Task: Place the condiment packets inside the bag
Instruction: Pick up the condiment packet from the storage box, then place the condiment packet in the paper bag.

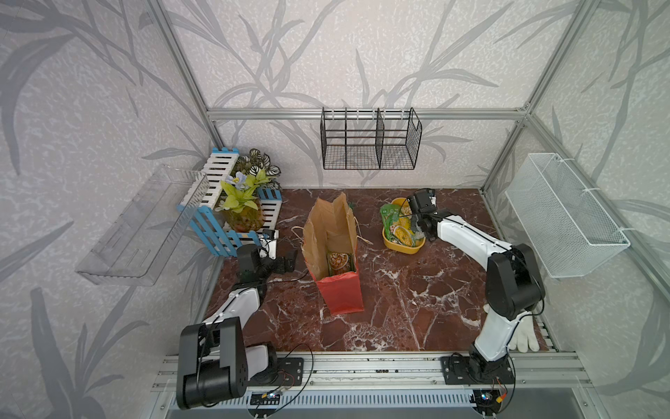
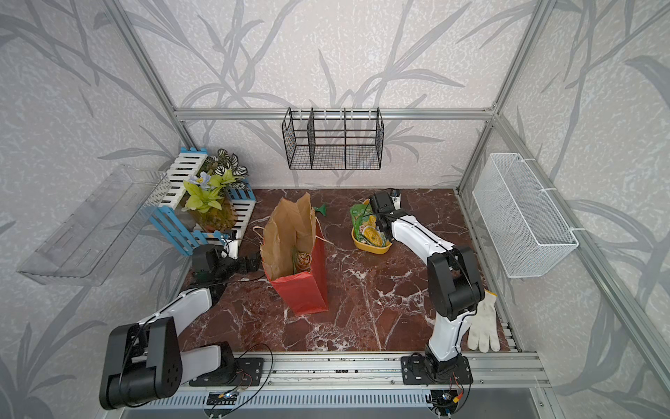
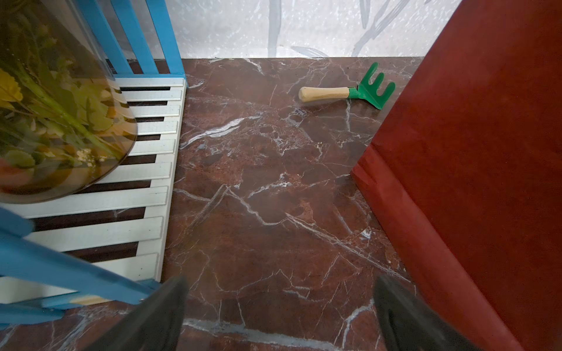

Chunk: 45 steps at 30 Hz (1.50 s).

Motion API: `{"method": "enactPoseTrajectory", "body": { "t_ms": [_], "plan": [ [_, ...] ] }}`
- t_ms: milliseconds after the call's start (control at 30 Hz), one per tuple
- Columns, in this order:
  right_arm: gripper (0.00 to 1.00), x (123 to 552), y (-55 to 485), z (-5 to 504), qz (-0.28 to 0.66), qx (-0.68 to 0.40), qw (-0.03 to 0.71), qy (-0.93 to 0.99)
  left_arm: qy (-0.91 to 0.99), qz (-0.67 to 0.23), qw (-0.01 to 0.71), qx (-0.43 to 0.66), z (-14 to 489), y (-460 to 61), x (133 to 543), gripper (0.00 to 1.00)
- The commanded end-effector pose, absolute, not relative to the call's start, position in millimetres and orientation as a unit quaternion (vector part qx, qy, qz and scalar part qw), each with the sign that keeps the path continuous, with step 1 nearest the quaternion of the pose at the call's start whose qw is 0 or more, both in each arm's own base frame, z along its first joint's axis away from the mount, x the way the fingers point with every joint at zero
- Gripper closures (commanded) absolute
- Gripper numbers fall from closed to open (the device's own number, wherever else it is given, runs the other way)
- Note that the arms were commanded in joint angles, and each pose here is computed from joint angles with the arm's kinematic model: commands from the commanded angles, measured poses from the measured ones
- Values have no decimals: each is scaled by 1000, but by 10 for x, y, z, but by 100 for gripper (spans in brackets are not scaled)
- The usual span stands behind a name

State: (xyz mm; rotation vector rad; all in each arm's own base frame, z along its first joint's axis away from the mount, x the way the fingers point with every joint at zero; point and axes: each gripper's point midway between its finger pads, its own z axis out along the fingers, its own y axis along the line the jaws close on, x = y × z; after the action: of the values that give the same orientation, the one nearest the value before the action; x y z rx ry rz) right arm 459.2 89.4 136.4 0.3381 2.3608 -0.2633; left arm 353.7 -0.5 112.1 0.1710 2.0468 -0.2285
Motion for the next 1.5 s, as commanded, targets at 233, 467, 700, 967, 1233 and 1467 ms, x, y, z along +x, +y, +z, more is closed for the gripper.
{"method": "enactPoseTrajectory", "body": {
  "t_ms": [233,467,700,967,1233,1467],
  "plan": [
    [100,4454,961,2138,-31,138,425,894,848,-96,516,75,1139,-14,3511,0],
    [100,4088,1220,2975,41,96,497,861,848,-96,517,74,1153,-10,3507,0],
    [100,3560,1923,3976,86,-9,575,814,847,-94,518,66,1161,27,3513,0],
    [100,2994,3020,4508,139,-146,600,774,848,-94,519,58,1159,64,3517,0],
    [100,2896,3709,4257,138,-215,568,783,846,-94,521,60,1171,59,3508,0],
    [100,2977,3898,3915,121,-229,544,798,845,-95,522,64,1171,46,3500,0]
  ]
}}
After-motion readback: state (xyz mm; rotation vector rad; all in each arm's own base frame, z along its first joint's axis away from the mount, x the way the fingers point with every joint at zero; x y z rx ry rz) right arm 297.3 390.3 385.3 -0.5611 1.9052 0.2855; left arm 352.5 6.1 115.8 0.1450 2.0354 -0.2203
